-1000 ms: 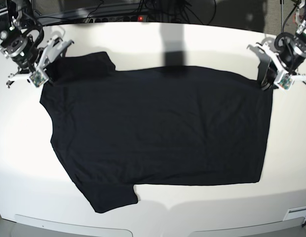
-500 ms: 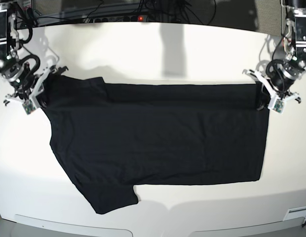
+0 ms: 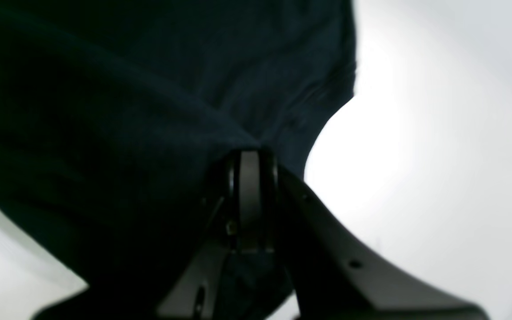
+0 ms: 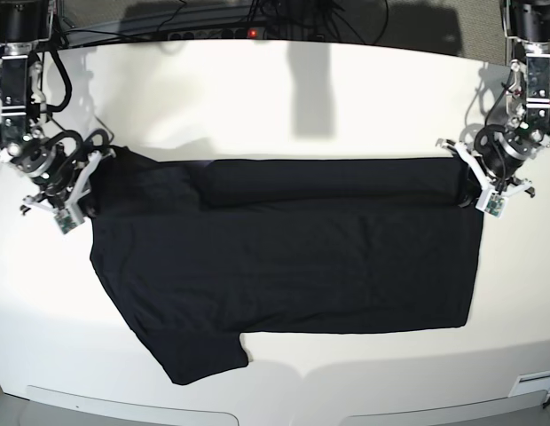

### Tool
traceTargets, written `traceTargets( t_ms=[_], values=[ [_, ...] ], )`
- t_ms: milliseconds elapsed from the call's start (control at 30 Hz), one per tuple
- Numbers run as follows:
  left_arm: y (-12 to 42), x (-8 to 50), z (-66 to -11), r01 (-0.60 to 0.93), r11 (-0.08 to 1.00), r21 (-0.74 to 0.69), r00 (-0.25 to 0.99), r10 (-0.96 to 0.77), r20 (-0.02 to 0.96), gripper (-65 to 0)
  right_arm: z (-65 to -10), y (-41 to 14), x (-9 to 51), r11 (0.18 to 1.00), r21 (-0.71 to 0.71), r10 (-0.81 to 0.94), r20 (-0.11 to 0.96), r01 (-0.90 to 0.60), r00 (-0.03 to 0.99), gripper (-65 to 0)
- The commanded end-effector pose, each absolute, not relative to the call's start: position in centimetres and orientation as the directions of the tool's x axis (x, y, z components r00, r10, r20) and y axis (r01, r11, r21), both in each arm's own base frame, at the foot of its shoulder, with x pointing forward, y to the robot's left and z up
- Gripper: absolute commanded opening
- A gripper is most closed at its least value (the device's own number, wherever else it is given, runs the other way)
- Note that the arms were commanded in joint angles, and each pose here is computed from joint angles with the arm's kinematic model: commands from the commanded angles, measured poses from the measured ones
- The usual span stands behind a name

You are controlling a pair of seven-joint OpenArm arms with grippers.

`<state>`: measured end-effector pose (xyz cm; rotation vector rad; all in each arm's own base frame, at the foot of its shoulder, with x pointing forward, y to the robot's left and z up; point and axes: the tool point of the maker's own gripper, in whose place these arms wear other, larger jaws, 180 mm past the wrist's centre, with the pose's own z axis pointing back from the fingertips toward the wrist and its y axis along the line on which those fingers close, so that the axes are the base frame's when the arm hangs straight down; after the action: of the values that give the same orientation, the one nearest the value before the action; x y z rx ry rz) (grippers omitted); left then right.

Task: Fold the T-shirt properly
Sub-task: 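Fold the held edge over the shirt body with both grippers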

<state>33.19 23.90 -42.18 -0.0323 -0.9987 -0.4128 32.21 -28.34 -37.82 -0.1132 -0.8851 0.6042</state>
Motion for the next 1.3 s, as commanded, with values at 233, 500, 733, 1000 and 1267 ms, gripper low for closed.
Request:
traceTargets(
  t_ms=[233, 500, 733, 1000, 1267],
  values=[
    [24.8, 34.2, -40.8, 0.36, 0.903, 0.237, 0.419, -0.383, 0.823, -65.0, -38.5, -27.6, 34.8, 0.793, -0.374, 0.591, 0.662, -0.48, 0.46, -65.0],
    [24.8, 34.2, -40.8, 0.359, 0.902, 0.241, 0.42, -0.387, 0.821, -60.6, -38.8, -28.1, 35.1, 0.782, -0.392, 0.611, 0.636, -0.485, 0.472, -65.0],
    [25.7, 34.4, -39.9, 0.325, 0.925, 0.195, 0.441, -0.331, 0.834, -42.0, -38.2, -29.0, 35.3, 0.799, -0.378, 0.591, 0.638, -0.467, 0.494, -42.2],
    [25.8, 35.9, -33.6, 0.285, 0.958, -0.009, 0.395, -0.11, 0.912, -48.4, -34.2, -26.6, 36.6, 0.834, -0.32, 0.517, 0.738, -0.45, 0.433, -42.5],
    [22.9, 34.7, -35.9, 0.233, 0.959, -0.158, 0.449, 0.038, 0.893, -65.0, -35.9, -22.7, 36.0, 0.871, -0.188, 0.421, 0.763, -0.454, 0.49, -65.0]
  ],
)
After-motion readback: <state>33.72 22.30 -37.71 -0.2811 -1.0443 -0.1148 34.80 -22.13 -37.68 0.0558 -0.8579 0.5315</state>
